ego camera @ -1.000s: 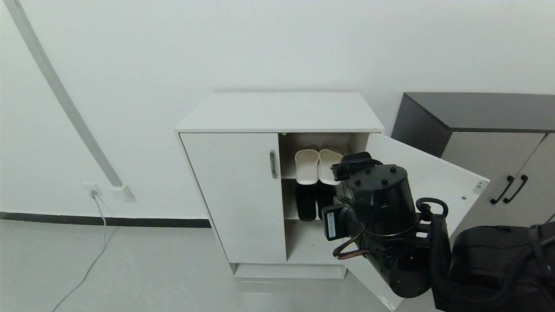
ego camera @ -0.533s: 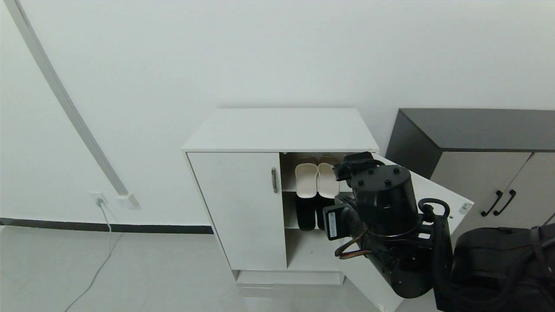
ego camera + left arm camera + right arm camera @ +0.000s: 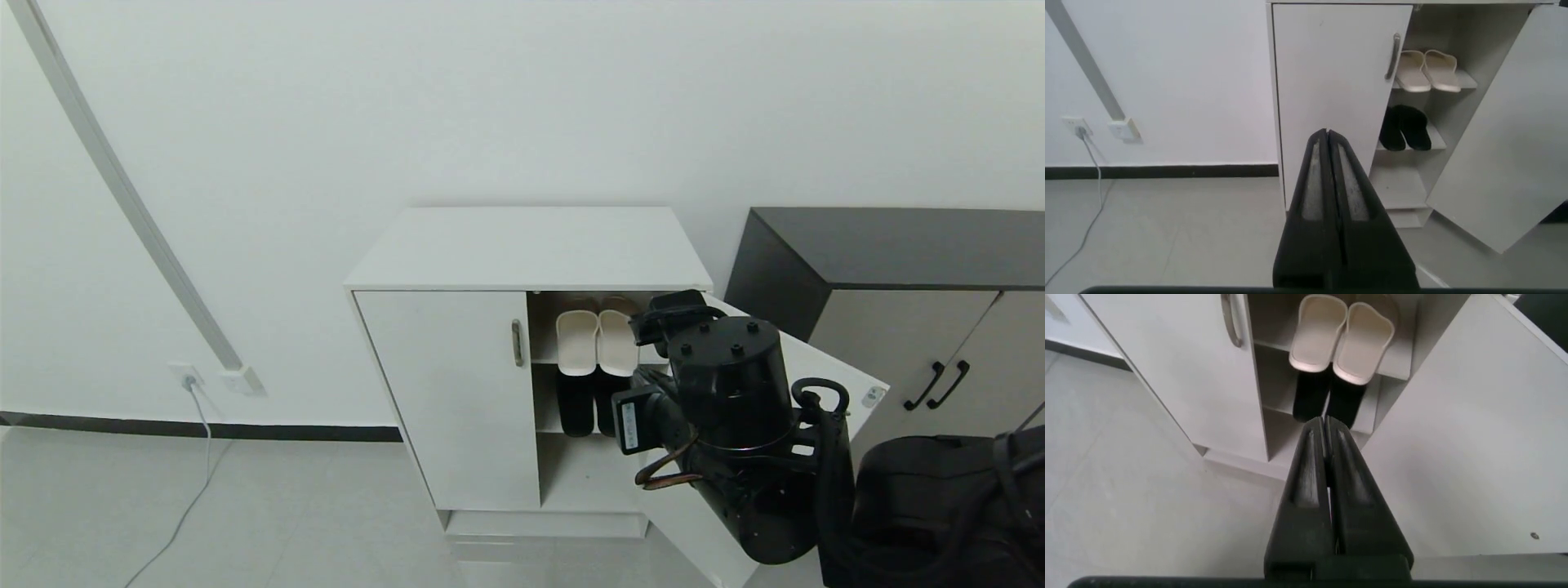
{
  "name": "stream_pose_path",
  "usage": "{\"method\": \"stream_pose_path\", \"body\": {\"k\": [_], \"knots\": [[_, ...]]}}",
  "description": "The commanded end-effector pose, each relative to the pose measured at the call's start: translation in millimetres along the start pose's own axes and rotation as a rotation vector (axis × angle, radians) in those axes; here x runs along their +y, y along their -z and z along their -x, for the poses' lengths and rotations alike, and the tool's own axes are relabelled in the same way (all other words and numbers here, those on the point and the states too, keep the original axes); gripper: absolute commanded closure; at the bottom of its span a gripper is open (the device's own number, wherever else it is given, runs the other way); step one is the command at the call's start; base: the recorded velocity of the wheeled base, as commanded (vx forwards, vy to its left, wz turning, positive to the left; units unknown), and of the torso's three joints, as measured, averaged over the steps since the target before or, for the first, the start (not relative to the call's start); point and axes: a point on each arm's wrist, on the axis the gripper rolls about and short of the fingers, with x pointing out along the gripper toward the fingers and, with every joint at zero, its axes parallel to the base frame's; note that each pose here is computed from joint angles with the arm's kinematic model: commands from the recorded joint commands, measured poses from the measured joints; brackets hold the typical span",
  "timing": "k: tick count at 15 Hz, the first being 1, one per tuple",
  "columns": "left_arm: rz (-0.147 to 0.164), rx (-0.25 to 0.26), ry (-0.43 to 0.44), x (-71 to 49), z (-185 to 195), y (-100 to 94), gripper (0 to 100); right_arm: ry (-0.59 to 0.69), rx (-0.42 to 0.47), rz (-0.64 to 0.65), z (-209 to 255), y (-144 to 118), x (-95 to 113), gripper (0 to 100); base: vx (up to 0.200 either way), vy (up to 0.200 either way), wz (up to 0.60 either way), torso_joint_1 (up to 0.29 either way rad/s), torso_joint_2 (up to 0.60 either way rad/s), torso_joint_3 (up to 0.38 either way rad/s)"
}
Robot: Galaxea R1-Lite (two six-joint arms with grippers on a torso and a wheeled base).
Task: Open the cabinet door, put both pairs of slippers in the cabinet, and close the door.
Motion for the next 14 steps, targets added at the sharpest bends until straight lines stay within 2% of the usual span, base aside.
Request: {"method": "stream_pose_path", "body": {"k": [1, 6, 13, 14], "knots": [[0.000, 0.001, 0.000, 0.0, 0, -0.1, 100, 0.000, 0.002, 0.001, 0, 1, 0, 100, 0.000, 0.000, 0.00, 0.000, 0.00, 0.000], [0.000, 0.001, 0.000, 0.0, 0, -0.1, 100, 0.001, 0.008, 0.008, 0, 3, 0, 100, 0.000, 0.000, 0.00, 0.000, 0.00, 0.000], [-0.001, 0.001, 0.000, 0.0, 0, -0.1, 100, 0.030, 0.008, 0.006, -6, 2, -9, 100, 0.000, 0.000, -0.60, 0.004, 0.00, 0.002], [-0.001, 0.001, 0.000, 0.0, 0, -0.1, 100, 0.039, -0.001, -0.002, -8, 0, -12, 100, 0.000, 0.000, 0.00, 0.000, 0.00, 0.000]]}}
